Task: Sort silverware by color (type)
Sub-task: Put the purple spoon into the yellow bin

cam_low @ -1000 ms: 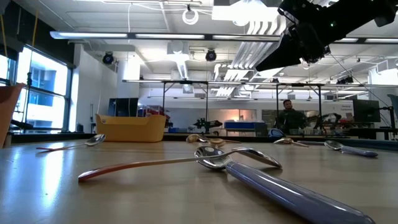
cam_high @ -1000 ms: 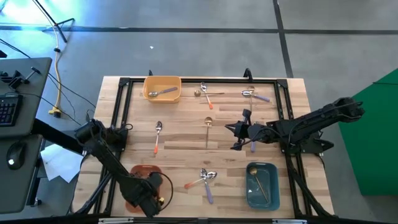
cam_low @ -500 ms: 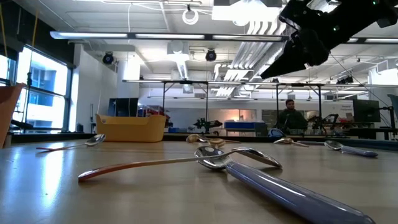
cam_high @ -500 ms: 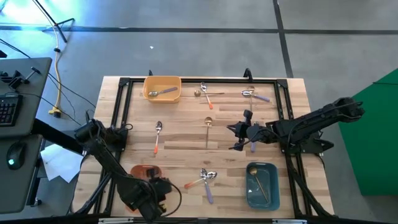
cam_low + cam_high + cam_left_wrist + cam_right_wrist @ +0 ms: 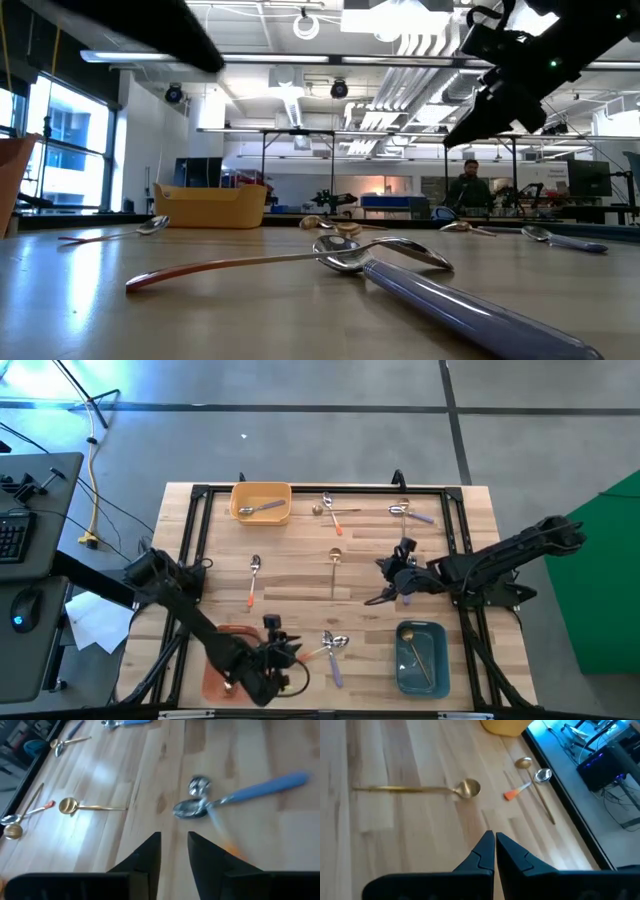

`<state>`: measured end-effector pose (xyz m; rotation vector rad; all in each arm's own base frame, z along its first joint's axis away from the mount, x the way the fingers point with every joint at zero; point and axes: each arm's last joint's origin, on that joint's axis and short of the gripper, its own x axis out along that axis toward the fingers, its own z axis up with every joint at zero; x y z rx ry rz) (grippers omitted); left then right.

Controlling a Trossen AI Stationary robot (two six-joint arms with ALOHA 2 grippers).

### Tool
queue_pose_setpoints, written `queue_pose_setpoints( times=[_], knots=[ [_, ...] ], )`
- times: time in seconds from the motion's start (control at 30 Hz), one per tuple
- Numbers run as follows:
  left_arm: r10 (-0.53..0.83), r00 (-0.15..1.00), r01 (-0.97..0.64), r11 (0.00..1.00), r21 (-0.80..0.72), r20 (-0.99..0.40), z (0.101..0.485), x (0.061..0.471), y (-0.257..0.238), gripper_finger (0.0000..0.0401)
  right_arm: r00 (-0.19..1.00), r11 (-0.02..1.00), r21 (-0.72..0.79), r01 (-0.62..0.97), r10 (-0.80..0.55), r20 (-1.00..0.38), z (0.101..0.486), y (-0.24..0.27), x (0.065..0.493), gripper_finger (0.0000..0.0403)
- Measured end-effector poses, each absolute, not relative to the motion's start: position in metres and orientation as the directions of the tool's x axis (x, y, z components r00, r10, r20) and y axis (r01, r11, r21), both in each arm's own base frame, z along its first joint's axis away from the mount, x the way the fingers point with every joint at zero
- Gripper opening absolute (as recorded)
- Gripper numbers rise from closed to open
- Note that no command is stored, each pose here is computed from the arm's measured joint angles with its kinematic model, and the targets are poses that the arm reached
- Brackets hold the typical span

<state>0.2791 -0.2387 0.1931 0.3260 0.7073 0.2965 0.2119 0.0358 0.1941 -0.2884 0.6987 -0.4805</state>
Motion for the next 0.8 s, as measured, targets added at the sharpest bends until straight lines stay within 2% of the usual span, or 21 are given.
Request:
queue_pose_setpoints(
  times=[0.13,0.27,0.43,0.6,0.8],
  knots=[
    [0.431,0.720,-0.147,0.860,0.488,-0.543,0.168,0.281,-0.219,0.0117,0.664,0.856,-0.397,0.332,-0.511,-0.547,0.196,0.037,0.208,0.0000],
    [0.432,0.739,-0.145,0.851,0.504,-0.516,0.148,0.296,-0.192,0.0137,0.701,0.867,-0.360,0.344,-0.492,-0.516,0.203,0.040,0.207,0.0000],
    [0.289,0.805,-0.069,0.913,0.403,-0.517,0.135,0.321,-0.152,0.0142,0.751,0.884,-0.321,0.340,-0.460,-0.473,0.211,0.046,0.207,0.0000],
    [0.138,0.894,0.001,0.951,0.308,-0.427,0.141,0.342,-0.117,0.0136,0.766,0.887,-0.309,0.343,-0.454,-0.455,0.213,0.047,0.208,0.0000],
    [0.016,0.928,0.101,0.951,0.292,-0.373,0.155,0.355,-0.081,0.0127,0.777,0.880,-0.243,0.408,-0.474,-0.414,0.219,0.038,0.214,0.0000]
  ],
)
